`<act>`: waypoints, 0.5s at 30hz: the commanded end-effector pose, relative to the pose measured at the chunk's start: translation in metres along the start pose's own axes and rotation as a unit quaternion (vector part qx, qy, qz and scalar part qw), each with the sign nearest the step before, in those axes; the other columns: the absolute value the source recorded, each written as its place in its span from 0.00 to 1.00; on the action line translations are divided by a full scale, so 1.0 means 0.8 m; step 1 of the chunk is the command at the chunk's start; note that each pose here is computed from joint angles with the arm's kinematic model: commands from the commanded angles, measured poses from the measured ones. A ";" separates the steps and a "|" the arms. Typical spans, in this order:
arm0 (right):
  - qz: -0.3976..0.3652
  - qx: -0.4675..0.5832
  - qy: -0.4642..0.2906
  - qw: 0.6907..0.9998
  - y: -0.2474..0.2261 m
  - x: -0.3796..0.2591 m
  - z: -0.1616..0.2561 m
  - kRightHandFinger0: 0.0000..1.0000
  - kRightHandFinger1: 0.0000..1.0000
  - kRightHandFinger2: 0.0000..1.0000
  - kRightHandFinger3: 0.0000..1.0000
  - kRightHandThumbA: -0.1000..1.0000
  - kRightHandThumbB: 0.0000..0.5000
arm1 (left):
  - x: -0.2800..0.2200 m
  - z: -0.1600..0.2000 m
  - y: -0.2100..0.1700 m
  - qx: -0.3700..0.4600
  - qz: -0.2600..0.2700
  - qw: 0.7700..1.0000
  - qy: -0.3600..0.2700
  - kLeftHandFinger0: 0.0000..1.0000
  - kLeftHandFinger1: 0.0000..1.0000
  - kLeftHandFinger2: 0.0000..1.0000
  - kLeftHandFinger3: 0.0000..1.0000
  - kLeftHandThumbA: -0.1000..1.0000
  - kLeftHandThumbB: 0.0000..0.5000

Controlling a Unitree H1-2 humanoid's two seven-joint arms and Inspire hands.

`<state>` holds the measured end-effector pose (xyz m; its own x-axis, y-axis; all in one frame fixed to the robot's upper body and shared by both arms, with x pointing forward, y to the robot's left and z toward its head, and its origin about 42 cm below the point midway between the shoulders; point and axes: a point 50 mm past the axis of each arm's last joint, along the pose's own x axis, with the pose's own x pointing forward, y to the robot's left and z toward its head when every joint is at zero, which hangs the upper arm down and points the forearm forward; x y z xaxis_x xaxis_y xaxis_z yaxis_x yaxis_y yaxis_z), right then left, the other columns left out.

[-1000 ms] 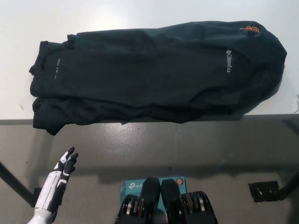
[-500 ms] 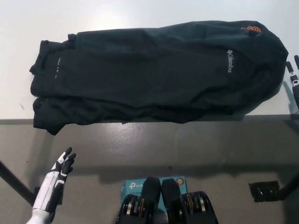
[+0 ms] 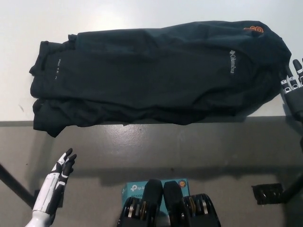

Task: The robot grabs the right edges of the black jacket on the table, and folds it in half

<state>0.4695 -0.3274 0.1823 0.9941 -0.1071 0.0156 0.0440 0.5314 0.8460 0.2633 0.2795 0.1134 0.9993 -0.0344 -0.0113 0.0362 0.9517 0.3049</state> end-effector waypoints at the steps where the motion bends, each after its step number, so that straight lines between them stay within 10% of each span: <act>1: 0.051 -0.025 -0.043 0.997 0.033 0.019 0.029 1.00 1.00 1.00 1.00 1.00 0.68 | 0.002 0.015 0.009 0.010 0.010 0.999 -0.034 1.00 1.00 1.00 1.00 1.00 0.09; 15: 0.051 -0.043 -0.066 0.996 0.030 0.017 0.047 1.00 1.00 1.00 1.00 1.00 0.68 | 0.002 0.017 0.015 0.012 0.018 0.999 -0.037 1.00 1.00 1.00 1.00 1.00 0.12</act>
<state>0.4687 -0.3409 0.1841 0.9880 -0.1484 0.0427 0.0517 0.5786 0.8139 0.2638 0.2808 0.1174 0.9996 -0.0298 0.0031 0.0274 0.9513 0.3071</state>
